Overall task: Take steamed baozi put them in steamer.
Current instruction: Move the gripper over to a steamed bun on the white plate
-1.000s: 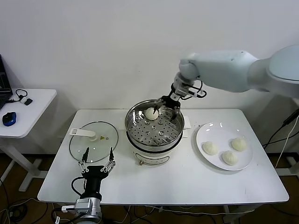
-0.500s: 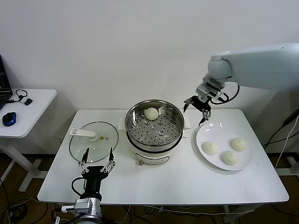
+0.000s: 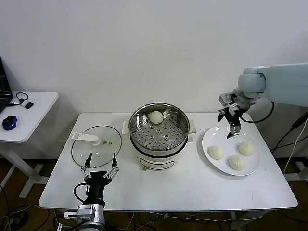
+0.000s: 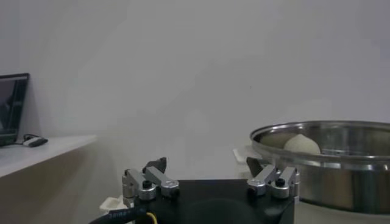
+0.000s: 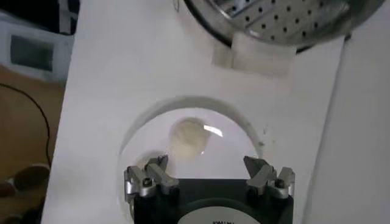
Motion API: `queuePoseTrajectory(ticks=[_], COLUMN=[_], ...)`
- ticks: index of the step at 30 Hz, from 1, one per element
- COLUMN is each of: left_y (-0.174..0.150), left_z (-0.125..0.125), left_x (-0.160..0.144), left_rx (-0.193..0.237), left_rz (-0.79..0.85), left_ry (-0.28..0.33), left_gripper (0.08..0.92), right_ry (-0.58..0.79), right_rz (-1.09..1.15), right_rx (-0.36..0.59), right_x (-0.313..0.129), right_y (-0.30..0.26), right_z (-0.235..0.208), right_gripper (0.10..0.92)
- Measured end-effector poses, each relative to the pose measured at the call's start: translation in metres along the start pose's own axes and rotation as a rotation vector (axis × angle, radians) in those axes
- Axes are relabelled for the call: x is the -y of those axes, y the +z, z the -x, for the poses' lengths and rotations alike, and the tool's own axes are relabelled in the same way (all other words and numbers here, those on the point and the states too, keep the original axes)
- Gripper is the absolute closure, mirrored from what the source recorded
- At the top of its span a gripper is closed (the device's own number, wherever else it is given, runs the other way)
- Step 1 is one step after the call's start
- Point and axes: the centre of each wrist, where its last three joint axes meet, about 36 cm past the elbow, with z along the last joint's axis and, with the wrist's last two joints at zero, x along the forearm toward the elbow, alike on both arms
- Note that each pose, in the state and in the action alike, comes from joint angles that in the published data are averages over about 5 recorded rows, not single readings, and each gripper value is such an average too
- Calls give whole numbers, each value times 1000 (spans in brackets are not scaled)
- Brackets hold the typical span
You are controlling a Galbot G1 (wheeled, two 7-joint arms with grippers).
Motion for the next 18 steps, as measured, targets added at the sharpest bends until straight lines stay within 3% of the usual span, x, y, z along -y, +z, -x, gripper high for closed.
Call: queuePoseTrajectory(ticks=[18], left_y=[6], left_z=[-4], left_x=[-5], left_rx=[-18], left_rz=[28], left_ry=[-9], left_gripper=[177], right_ry=[-47], right_rz=[162], right_rx=[29], right_x=[-11], right_y=[27], right_z=[102], right_gripper=[200])
